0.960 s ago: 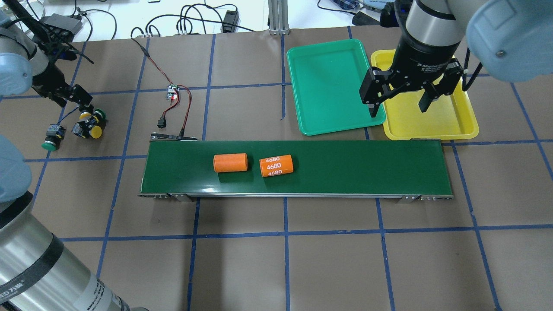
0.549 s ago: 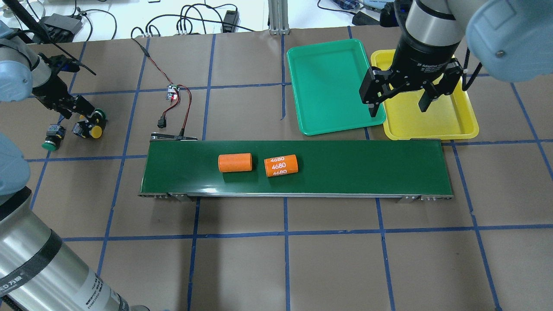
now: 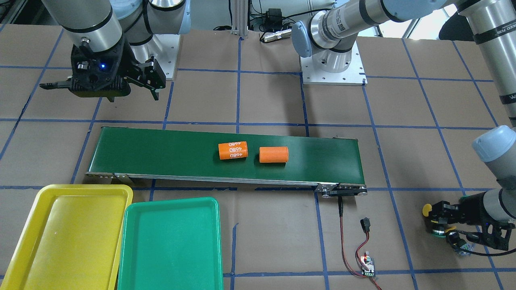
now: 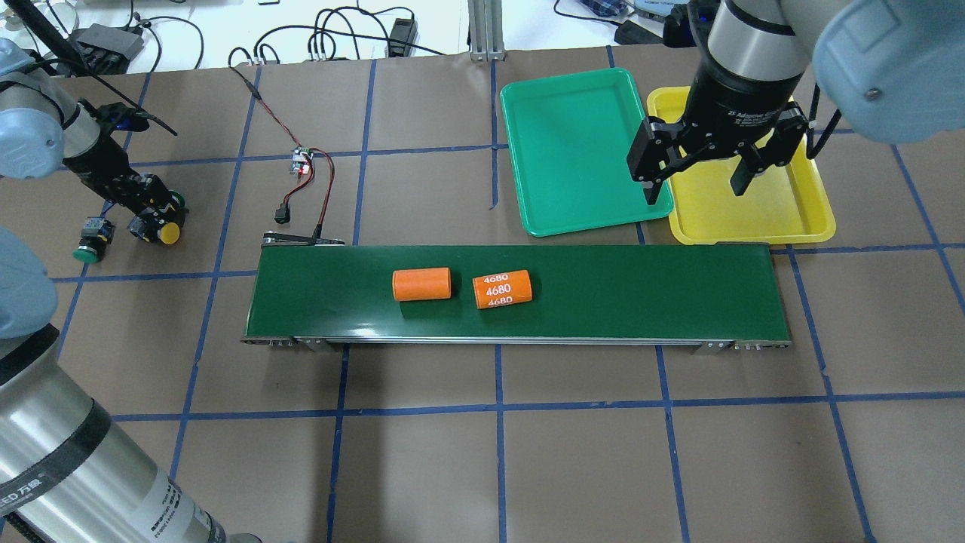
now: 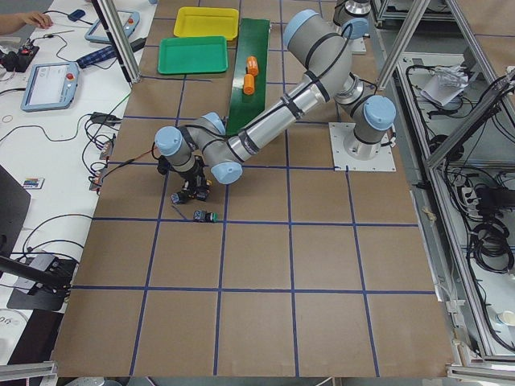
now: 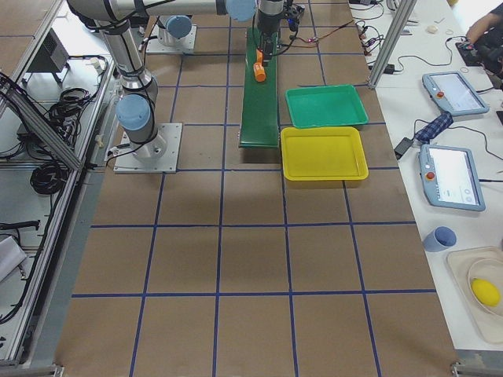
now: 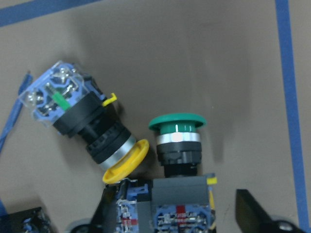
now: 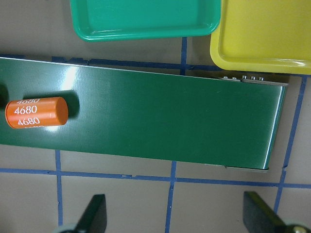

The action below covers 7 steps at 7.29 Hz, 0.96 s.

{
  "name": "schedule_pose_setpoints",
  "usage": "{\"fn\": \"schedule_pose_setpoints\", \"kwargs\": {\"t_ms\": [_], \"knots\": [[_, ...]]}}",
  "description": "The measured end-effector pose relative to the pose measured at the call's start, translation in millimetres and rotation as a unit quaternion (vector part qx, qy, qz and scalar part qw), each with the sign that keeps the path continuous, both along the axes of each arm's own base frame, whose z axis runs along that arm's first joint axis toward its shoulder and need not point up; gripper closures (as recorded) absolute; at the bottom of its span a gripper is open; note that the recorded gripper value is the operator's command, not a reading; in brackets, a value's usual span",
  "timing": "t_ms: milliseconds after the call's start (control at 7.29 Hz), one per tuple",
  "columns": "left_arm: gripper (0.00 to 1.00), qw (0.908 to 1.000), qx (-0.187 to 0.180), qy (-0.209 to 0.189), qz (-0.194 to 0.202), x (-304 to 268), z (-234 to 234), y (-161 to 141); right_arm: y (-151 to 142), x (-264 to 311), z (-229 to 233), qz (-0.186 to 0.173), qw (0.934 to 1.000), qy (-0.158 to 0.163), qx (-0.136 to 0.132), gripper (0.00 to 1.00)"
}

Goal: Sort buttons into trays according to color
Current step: 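Grasp a green-capped push-button with the left gripper, then set the green-capped button on the conveyor and open the left gripper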

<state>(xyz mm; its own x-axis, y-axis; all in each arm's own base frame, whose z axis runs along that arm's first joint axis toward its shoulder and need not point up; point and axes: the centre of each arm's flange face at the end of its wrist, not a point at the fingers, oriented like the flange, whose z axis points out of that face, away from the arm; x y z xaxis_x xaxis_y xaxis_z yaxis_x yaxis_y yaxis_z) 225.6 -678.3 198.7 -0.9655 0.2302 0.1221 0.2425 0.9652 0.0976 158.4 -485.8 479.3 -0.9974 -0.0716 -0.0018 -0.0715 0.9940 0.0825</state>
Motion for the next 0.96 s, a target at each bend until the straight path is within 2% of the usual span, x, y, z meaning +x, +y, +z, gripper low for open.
{"fn": "schedule_pose_setpoints", "kwargs": {"t_ms": [274,549,686,960], "knots": [[1.0,1.0,0.004,0.002,0.003,-4.0,13.2,4.0,-1.7,0.0,0.6,0.0,1.0,0.0,-0.002,0.0],[1.0,0.9998,0.017,0.012,0.007,-23.0,61.9,22.0,-4.3,-4.5,-0.2,-0.005,1.0,0.0,-0.001,0.0],[1.0,0.9994,0.028,0.018,0.009,-41.8,91.7,41.9,-5.7,-10.9,0.0,-0.011,0.9999,-0.001,0.0,0.0],[1.0,0.9984,0.05,0.026,0.011,-133.0,114.8,96.3,-4.3,-27.1,-1.1,-0.031,0.9994,-0.001,0.018,0.0]]}}
